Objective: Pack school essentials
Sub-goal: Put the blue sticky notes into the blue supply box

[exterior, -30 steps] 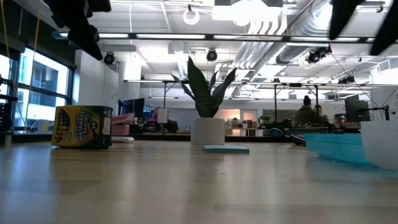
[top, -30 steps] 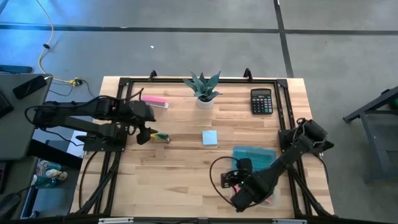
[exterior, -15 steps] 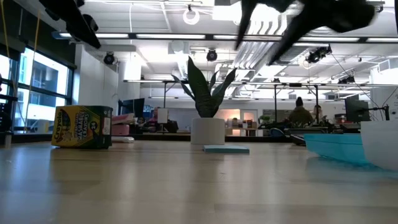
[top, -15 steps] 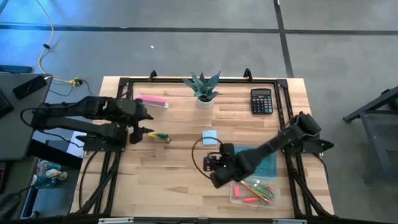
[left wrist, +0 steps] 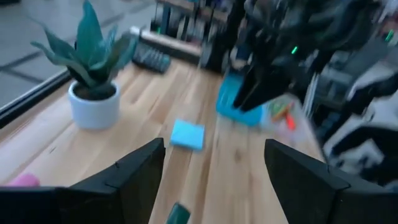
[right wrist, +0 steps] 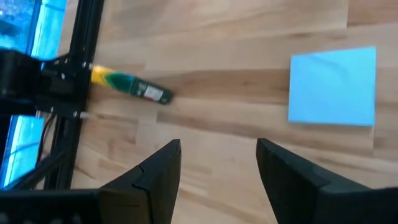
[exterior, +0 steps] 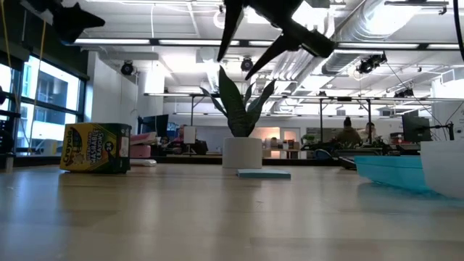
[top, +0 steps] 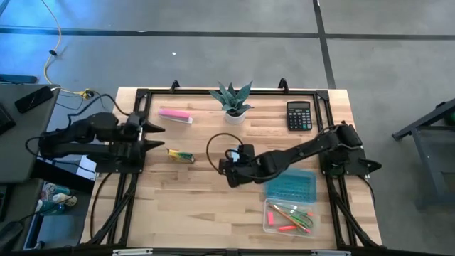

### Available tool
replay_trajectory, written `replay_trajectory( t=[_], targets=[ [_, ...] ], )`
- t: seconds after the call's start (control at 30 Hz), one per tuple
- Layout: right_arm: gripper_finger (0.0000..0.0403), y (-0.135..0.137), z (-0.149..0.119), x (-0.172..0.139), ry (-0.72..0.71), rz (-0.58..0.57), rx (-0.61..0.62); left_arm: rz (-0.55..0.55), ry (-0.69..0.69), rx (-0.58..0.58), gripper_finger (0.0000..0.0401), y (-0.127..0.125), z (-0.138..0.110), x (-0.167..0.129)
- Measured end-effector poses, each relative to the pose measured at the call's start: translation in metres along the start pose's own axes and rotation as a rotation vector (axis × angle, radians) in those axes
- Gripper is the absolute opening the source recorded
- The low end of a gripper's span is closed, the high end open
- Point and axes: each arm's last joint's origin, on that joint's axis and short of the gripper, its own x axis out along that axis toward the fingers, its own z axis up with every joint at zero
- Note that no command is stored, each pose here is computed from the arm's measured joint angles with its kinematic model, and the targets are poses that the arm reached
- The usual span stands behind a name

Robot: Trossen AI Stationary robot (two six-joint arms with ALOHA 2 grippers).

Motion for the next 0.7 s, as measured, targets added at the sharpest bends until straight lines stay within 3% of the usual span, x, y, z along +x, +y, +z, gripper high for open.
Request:
replay_trajectory(
  t=[0.4,0.7],
  targets=[
    [0.0197,0.002,0.019,0.011,-0.028,-0.013,-0.046,-0.091,-0.255,-0.113,0.0261,0.013,-0.045,0.004],
    [0.0197,0.001,0.035,0.021,0.065,-0.043,-0.193,-0.093,-0.248,-0.143,0.0171,0.019,-0.068,0.033]
  ],
)
